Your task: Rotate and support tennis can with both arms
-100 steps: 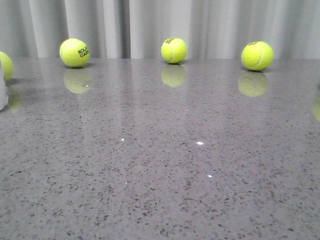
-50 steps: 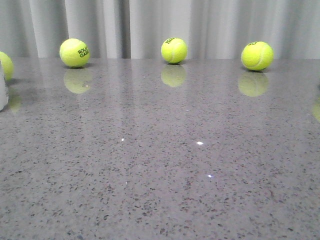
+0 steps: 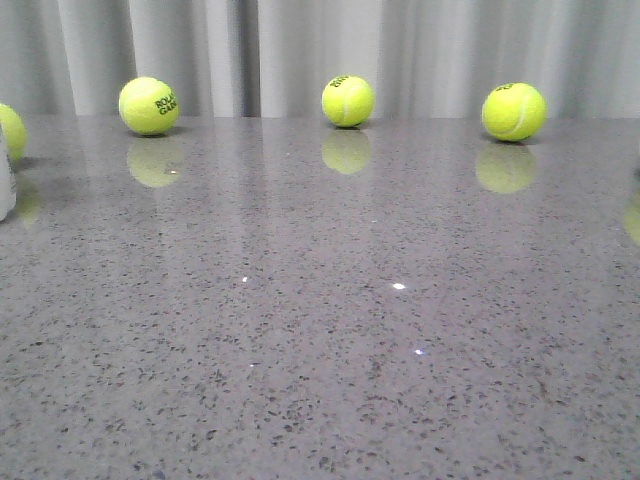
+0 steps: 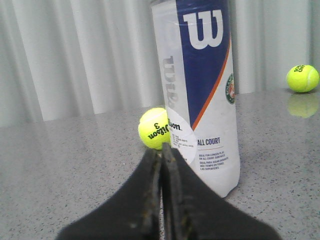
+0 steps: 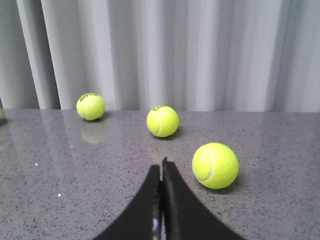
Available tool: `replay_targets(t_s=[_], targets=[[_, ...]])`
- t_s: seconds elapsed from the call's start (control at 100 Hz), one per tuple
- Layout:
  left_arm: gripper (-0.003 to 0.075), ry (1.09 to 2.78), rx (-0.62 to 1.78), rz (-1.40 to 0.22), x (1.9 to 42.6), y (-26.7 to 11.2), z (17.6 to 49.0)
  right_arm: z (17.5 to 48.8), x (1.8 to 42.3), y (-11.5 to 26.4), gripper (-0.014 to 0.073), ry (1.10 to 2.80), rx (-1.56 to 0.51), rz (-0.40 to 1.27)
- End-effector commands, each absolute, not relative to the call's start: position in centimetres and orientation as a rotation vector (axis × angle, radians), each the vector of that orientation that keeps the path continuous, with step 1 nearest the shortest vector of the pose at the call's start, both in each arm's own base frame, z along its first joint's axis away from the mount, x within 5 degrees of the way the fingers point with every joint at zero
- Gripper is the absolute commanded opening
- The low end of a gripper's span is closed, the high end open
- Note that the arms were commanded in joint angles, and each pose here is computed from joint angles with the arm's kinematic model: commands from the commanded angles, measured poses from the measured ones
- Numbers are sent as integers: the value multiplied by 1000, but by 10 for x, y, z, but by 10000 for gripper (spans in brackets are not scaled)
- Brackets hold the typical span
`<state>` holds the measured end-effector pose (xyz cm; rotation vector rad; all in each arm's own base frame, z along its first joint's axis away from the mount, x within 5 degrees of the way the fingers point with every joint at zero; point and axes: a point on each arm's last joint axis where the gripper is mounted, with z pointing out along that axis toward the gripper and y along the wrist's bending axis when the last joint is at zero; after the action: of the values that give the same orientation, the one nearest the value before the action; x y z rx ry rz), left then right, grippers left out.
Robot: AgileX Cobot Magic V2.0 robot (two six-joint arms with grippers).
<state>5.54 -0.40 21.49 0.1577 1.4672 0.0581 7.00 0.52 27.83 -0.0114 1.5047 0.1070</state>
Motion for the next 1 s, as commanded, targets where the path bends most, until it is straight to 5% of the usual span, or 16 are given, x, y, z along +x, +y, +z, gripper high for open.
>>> replay_targets(t_s=[0.0,0.36,0.99], targets=[[-21,1391,140,48,54,-4,208,281,64,4,-68,1357,9,124],[-21,1391,140,48,54,-4,208,222,52,4,-68,1342,11,128],[-21,1391,140,48,54,-4,208,223,52,4,-68,1345,12,129]])
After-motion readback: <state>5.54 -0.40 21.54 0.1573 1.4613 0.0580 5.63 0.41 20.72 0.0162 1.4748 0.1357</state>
